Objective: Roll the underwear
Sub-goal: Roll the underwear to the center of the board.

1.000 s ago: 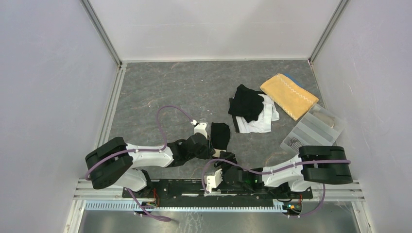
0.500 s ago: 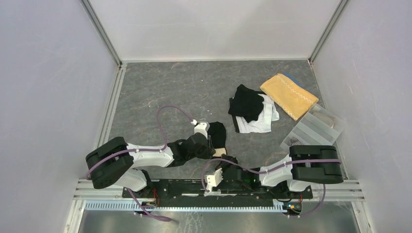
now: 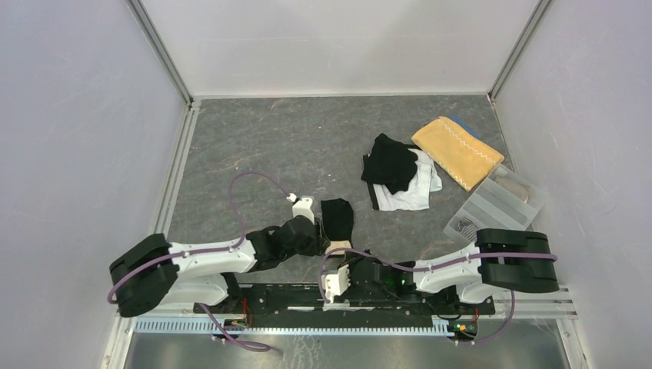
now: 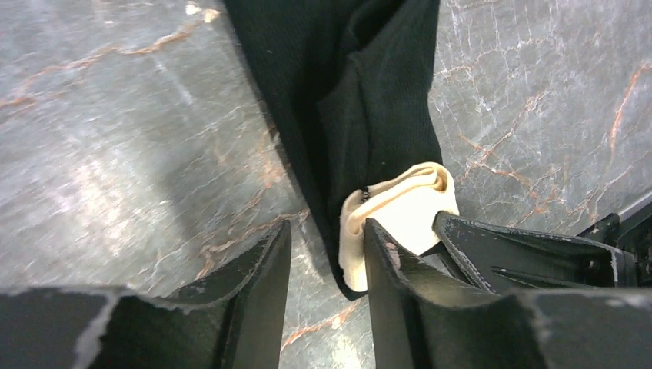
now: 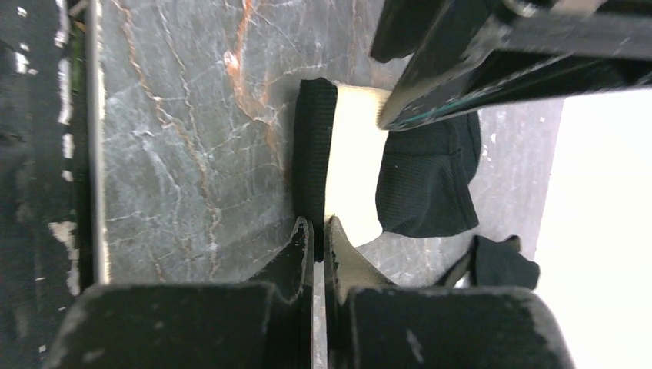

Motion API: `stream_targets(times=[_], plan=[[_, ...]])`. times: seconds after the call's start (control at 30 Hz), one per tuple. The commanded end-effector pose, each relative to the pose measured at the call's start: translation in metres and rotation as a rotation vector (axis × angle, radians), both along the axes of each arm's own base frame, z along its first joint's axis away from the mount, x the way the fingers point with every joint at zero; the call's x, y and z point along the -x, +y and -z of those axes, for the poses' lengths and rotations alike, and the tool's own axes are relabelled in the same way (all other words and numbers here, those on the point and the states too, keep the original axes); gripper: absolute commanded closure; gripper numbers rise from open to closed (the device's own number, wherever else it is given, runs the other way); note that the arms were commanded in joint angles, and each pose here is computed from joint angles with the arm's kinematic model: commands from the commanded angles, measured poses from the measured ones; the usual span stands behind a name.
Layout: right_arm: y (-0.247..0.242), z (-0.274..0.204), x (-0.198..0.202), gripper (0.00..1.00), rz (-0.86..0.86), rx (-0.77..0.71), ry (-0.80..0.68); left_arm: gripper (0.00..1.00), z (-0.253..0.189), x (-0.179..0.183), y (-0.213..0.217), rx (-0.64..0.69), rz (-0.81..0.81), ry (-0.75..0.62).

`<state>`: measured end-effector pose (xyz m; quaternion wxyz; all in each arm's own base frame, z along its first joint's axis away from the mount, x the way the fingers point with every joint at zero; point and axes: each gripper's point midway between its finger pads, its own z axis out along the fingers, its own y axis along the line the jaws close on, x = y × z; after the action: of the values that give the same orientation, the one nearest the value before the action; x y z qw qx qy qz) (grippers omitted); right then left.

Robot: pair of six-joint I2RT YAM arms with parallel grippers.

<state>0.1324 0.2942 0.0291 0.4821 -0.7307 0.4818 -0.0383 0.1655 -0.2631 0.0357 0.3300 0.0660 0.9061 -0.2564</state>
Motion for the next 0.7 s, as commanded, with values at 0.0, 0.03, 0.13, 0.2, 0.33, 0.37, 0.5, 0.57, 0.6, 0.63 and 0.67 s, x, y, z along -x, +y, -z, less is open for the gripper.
stream_targets(times=[0.0,0.03,0.13,0.2,0.33,0.37,0.5,0.57,0.6,0.63,0.67], plan=[[0.006,0.005,0.022,1.00,-0.022,-0.016,0.183,0.49,-0.009,-0.006,0.030,-0.020,-0.129,-0.030],[0.008,0.004,0.026,1.00,-0.028,-0.018,0.212,0.46,-0.013,-0.007,0.032,-0.006,-0.140,-0.038],[0.016,-0.001,0.034,1.00,-0.042,-0.048,0.298,0.42,-0.020,-0.005,0.039,0.022,-0.158,-0.055],[0.021,-0.004,0.037,1.00,-0.047,-0.065,0.358,0.42,-0.020,-0.004,0.043,0.021,-0.168,-0.055],[0.030,-0.008,0.041,1.00,-0.060,-0.078,0.492,0.42,-0.019,0.000,0.047,0.022,-0.163,-0.047],[0.030,-0.008,0.040,1.00,-0.056,-0.078,0.511,0.42,-0.018,0.001,0.047,0.024,-0.158,-0.045],[0.034,-0.008,0.041,1.00,-0.066,-0.087,0.621,0.43,-0.020,0.006,0.040,0.050,-0.104,-0.044],[0.037,-0.010,0.039,1.00,-0.059,-0.098,0.670,0.43,-0.021,0.009,0.038,0.058,-0.083,-0.039],[0.037,-0.009,0.039,1.00,-0.058,-0.094,0.690,0.43,-0.021,0.009,0.038,0.058,-0.081,-0.040],[0.038,-0.010,0.040,1.00,-0.060,-0.088,0.715,0.43,-0.021,0.010,0.039,0.057,-0.081,-0.041],[0.040,-0.011,0.039,1.00,-0.060,-0.085,0.736,0.43,-0.022,0.010,0.039,0.059,-0.081,-0.042]])
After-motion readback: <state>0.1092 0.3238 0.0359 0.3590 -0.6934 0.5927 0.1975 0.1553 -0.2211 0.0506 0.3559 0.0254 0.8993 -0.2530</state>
